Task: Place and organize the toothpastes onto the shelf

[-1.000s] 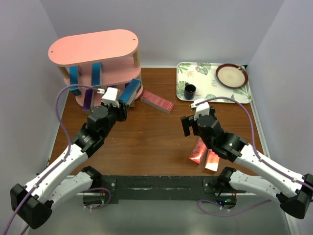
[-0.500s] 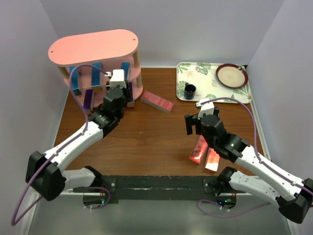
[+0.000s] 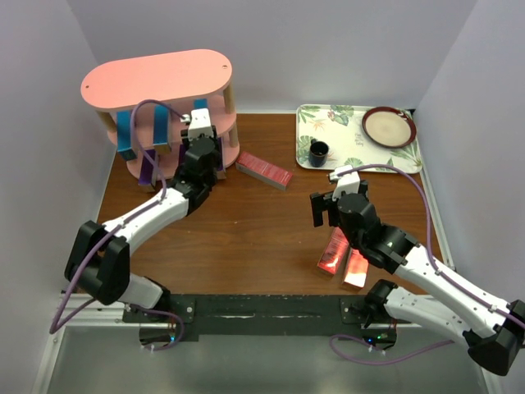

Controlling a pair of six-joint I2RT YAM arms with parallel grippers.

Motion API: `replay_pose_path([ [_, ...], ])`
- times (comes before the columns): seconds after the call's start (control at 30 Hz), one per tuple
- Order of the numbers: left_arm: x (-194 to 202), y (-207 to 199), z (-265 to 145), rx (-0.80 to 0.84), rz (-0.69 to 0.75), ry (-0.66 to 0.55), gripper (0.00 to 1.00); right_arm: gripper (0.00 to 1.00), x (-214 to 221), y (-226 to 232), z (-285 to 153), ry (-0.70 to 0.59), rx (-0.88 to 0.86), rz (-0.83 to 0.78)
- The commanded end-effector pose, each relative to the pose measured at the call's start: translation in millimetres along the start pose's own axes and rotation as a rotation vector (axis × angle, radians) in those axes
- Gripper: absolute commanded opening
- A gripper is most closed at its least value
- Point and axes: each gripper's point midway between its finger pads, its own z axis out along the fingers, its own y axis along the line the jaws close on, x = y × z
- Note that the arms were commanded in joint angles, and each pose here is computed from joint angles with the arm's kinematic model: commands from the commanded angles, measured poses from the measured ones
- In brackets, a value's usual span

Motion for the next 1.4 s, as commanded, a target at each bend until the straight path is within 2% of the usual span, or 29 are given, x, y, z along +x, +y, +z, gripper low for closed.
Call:
replay_pose_path([
  [0.0, -45.6, -6.7, 14.1, -0.019, -0.122, -0.126, 0.1, 0.98, -10.4, 3.0, 0.7, -0.039, -0.012, 0.039],
  [0.13, -42.2, -7.2, 20.9, -0.021, -0.113, -0.119, 0.19, 0.98, -10.0, 3.4, 1.2, -0.038, -0.014, 0.035],
  [0.37, -36.4, -3.8, 26.8, -0.005, -0.089, -0.094, 0.29, 0.98, -7.9, 6.2, 2.8, -0.027, -0.024, 0.028],
  [0.43, -35.8, -4.2, 27.6, 0.012, -0.086, -0.089, 0.37, 0.98, -6.5, 7.0, 3.2, -0.021, -0.028, 0.023],
  [0.6, -33.1, -7.2, 25.0, 0.041, -0.082, -0.07, 0.49, 0.98, -7.0, 7.9, 3.4, -0.021, -0.033, 0.024],
  [0.7, -31.5, -4.6, 23.3, 0.037, -0.076, -0.064, 0.5, 0.98, -7.3, 8.1, 3.3, -0.02, -0.034, 0.022],
  [1.07, -27.7, 3.8, 22.6, 0.032, -0.072, -0.044, 0.66, 0.98, -5.5, 10.1, 4.3, -0.009, -0.041, 0.015],
  [1.17, -34.4, 2.8, 17.5, 0.051, -0.077, -0.048, 0.76, 0.98, -5.9, 11.6, 3.6, -0.009, -0.05, 0.015],
  [1.3, -42.9, -5.7, 6.2, 0.129, -0.075, -0.02, 0.96, 0.98, -5.4, 16.1, 4.4, -0.002, -0.072, 0.006],
  [1.37, -46.0, -5.2, -2.9, 0.154, -0.073, 0.003, 1.0, 0.98, -4.4, 18.1, 5.0, 0.005, -0.084, 0.004],
])
